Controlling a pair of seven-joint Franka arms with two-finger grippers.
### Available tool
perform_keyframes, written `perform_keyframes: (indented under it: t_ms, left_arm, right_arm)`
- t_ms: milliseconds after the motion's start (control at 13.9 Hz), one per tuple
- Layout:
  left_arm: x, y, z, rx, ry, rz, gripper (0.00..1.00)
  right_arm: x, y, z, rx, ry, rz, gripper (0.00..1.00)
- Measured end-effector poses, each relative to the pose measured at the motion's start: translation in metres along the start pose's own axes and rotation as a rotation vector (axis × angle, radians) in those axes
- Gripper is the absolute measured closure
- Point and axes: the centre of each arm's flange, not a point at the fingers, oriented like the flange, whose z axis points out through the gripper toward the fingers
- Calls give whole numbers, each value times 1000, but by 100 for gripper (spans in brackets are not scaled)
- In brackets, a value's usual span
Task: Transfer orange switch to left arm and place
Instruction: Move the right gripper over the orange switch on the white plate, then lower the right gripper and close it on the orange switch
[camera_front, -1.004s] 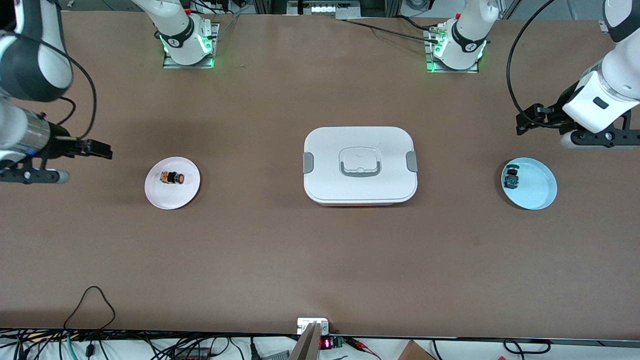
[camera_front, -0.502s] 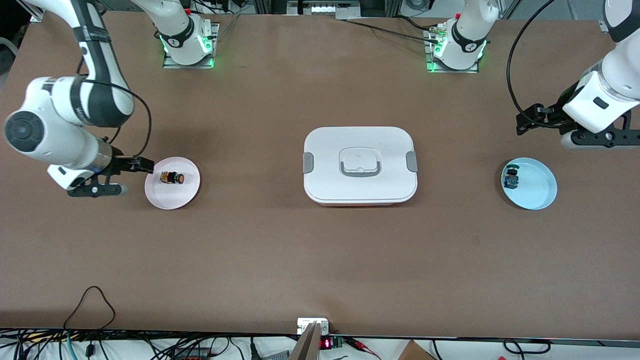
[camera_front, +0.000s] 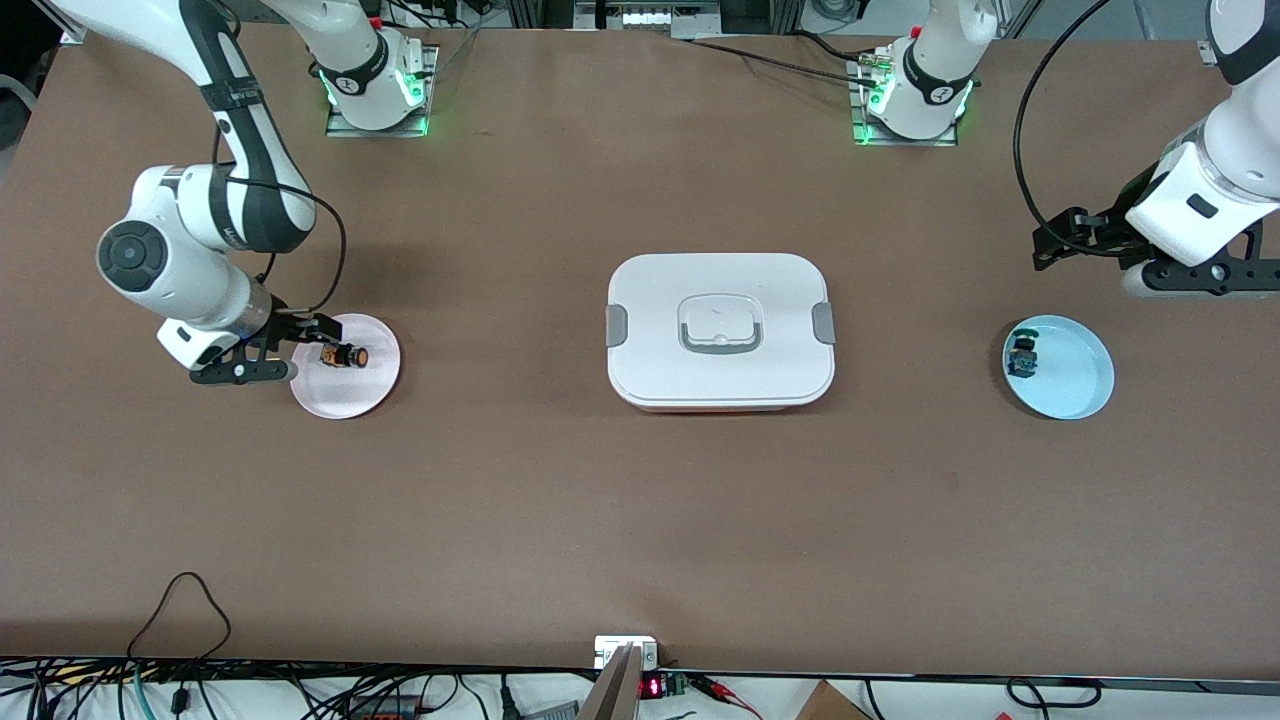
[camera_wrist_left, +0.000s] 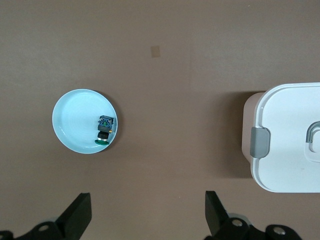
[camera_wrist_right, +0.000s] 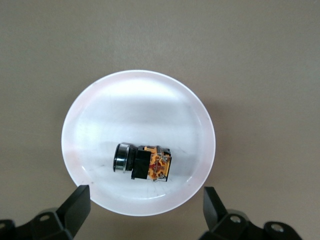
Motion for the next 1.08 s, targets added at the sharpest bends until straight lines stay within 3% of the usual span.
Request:
perform_keyframes:
  t_ms: [287,789,1076]
  left_arm:
    - [0,0,0,0,0,0,0]
    - [0,0,0,0,0,0,0]
    - [0,0,0,0,-2,0,0]
  right_arm:
    - [-4,-1,17,41,3,48,0]
    - [0,0,60,42,36,68,0]
    - [-1,0,73,59,21,97,0]
